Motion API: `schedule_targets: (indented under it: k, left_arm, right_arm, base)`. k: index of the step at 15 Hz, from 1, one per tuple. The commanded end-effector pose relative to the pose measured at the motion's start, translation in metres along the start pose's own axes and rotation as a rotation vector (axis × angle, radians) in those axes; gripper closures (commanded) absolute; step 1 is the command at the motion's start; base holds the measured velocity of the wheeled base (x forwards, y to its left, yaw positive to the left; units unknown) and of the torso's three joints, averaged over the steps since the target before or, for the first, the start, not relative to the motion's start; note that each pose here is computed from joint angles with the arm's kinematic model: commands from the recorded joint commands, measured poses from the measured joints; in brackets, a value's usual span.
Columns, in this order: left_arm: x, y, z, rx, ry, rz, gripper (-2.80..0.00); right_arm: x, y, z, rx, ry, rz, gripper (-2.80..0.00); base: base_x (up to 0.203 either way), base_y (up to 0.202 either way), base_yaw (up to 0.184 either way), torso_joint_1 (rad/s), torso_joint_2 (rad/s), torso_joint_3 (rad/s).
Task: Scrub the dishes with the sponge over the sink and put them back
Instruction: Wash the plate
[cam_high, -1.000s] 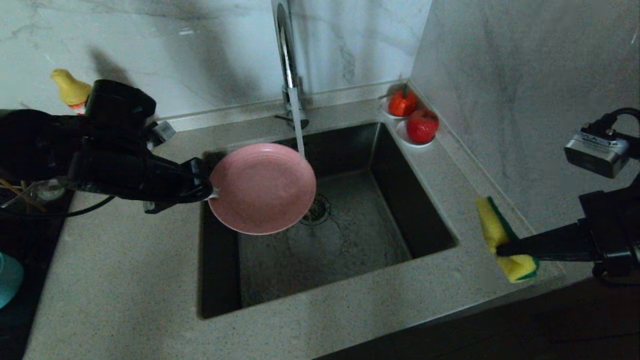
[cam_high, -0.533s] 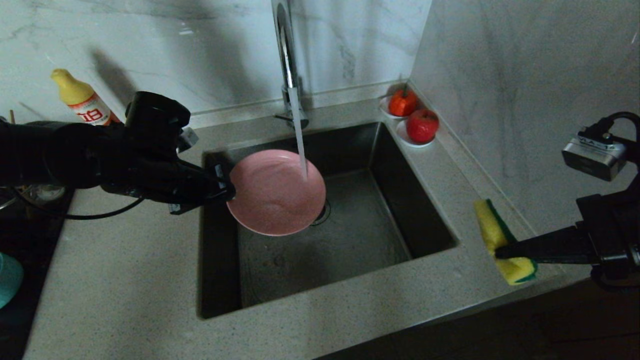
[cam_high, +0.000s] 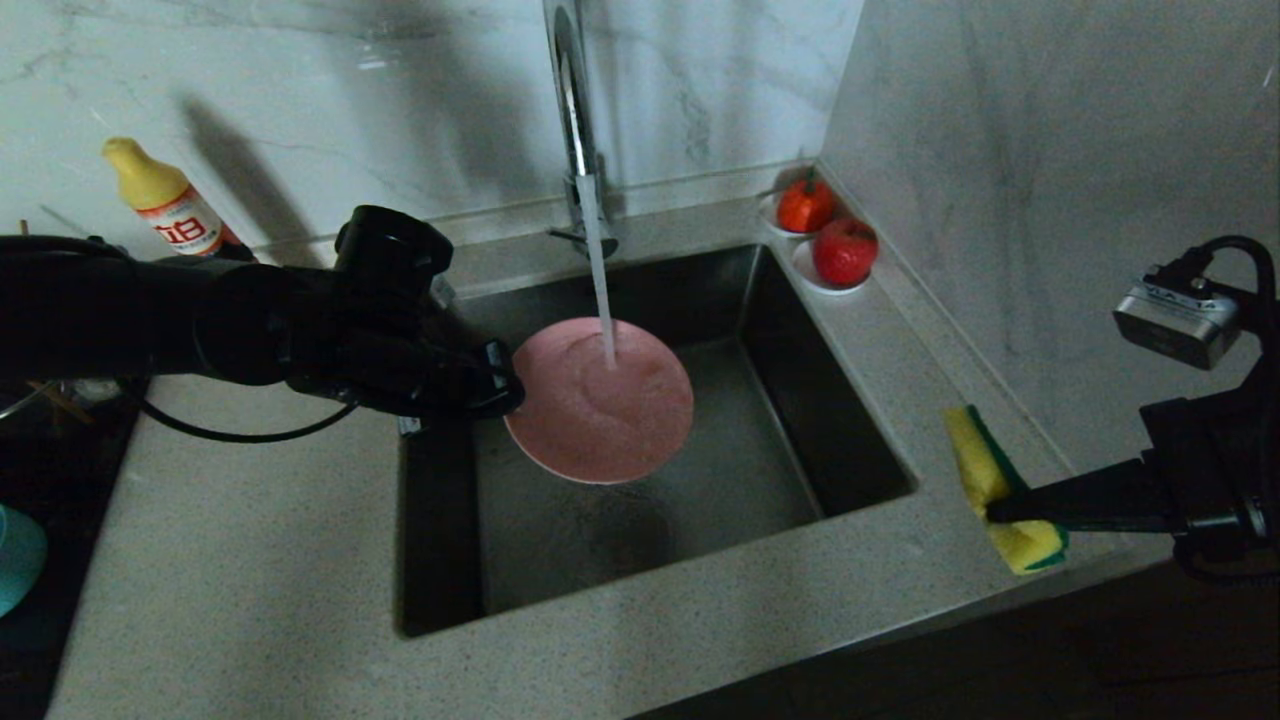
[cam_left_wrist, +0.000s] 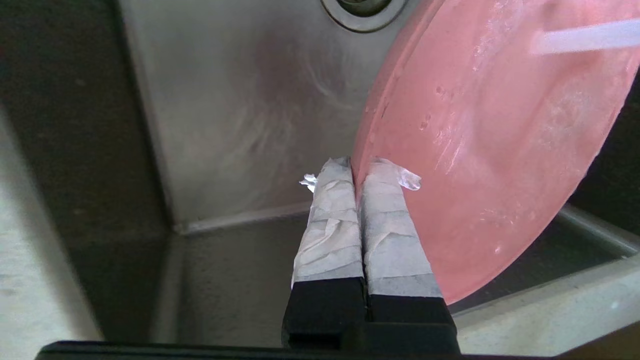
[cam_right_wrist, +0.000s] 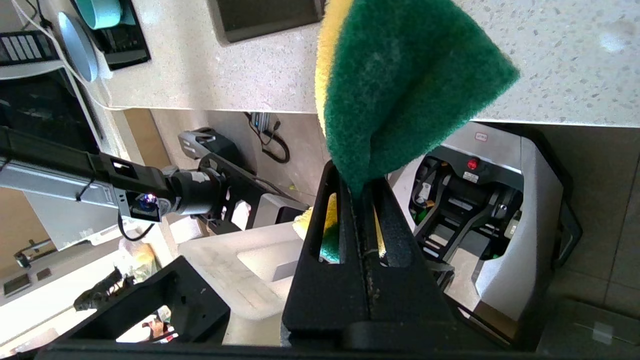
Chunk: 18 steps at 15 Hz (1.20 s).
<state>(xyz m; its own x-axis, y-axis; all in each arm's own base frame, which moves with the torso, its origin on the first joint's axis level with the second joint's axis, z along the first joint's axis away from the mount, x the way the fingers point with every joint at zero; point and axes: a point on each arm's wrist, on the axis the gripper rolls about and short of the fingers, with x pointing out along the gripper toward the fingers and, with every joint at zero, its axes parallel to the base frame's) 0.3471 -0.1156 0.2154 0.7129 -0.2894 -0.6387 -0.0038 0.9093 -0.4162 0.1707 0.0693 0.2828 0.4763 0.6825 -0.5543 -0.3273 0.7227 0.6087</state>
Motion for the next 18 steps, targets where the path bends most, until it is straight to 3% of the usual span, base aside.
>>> schedule_targets:
  k: [1,5,8,15,18]
  left_arm:
    - [0.003,-0.007,-0.004,0.008,0.014,-0.013,0.00]
    - [0.002,-0.010,-0.013,0.013,0.038,0.000,0.00]
    - [-0.017,-0.004,-0.017,0.043,-0.010,0.075,0.00]
    - [-0.096,0.010,-0.025,0.253,-0.223,0.281,0.00]
    - [-0.115,0.014,-0.029,0.360,-0.358,0.341,0.00]
  right_arm:
    - [0.002,-0.001,0.000,0.005,0.007,0.001,0.00]
    - [-0.001,0.001,-0.001,0.001,0.005,0.015,0.00]
    - [-0.004,0.002,-0.003,-0.003,0.004,0.018,0.00]
    - [-0.010,0.004,-0.016,-0.008,0.015,0.027,0.00]
    - [-0.010,0.002,-0.021,0.003,0.035,0.015,0.00]
  base:
    - [0.000,0.000,0.000,0.000,0.00,0.000]
    - [0.000,0.000,0.000,0.000,0.00,0.000]
    - [0.000,0.000,0.000,0.000,0.00,0.000]
    - [0.000,0.000,0.000,0.000,0.00,0.000]
    - [0.000,0.000,0.000,0.000,0.00,0.000]
